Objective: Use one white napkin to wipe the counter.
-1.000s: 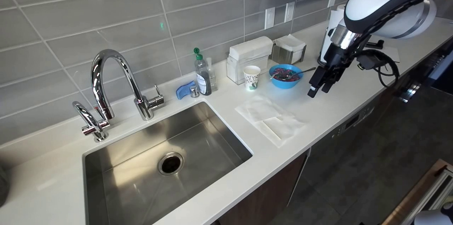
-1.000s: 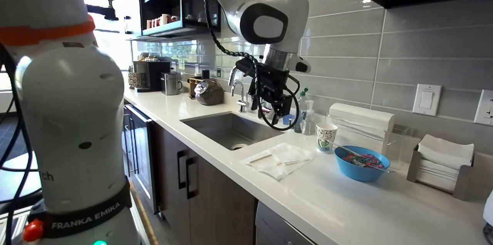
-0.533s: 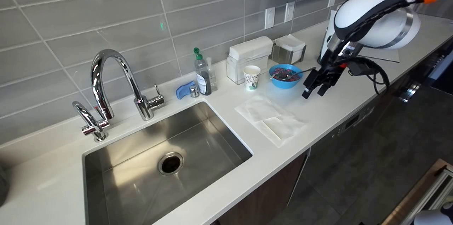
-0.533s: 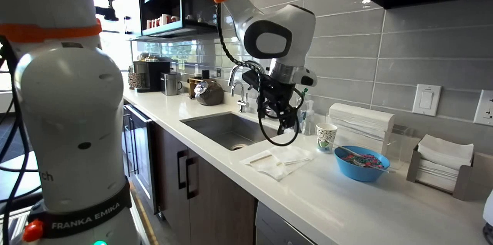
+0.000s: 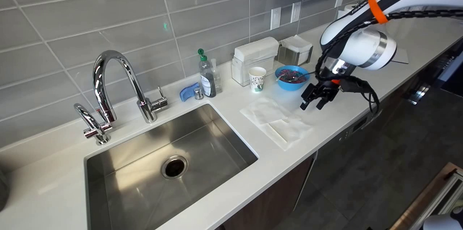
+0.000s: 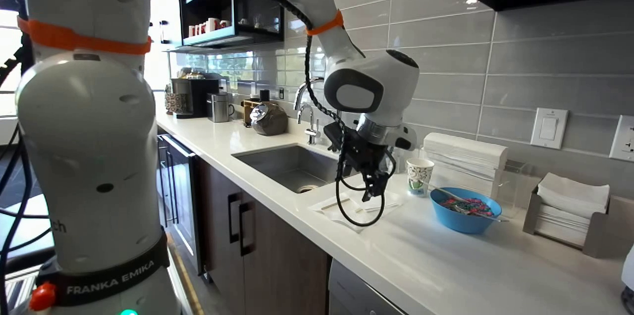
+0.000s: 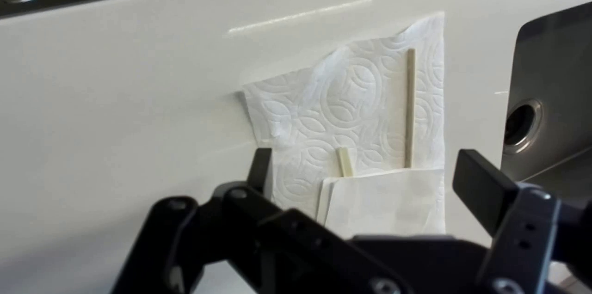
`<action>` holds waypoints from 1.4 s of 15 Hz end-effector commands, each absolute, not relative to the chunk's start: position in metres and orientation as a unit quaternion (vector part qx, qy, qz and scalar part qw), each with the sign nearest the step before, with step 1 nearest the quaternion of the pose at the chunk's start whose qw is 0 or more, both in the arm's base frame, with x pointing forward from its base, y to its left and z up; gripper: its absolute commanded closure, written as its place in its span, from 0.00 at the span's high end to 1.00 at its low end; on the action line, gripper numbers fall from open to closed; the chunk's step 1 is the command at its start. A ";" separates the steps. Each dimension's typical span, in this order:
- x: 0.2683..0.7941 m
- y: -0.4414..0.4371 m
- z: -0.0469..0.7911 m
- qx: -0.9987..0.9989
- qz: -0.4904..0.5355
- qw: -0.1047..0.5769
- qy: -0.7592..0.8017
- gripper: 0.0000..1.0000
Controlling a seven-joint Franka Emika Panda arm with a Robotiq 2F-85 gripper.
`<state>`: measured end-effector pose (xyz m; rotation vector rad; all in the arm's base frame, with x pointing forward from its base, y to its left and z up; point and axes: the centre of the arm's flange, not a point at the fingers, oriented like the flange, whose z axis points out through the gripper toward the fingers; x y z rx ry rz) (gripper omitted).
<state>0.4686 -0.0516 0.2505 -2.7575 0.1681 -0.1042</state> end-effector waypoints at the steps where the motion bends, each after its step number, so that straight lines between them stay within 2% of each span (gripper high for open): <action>1: 0.483 -0.059 0.220 -0.978 -0.021 0.192 0.075 1.00; 21: 0.485 -0.074 0.150 -0.956 0.047 0.226 0.179 0.98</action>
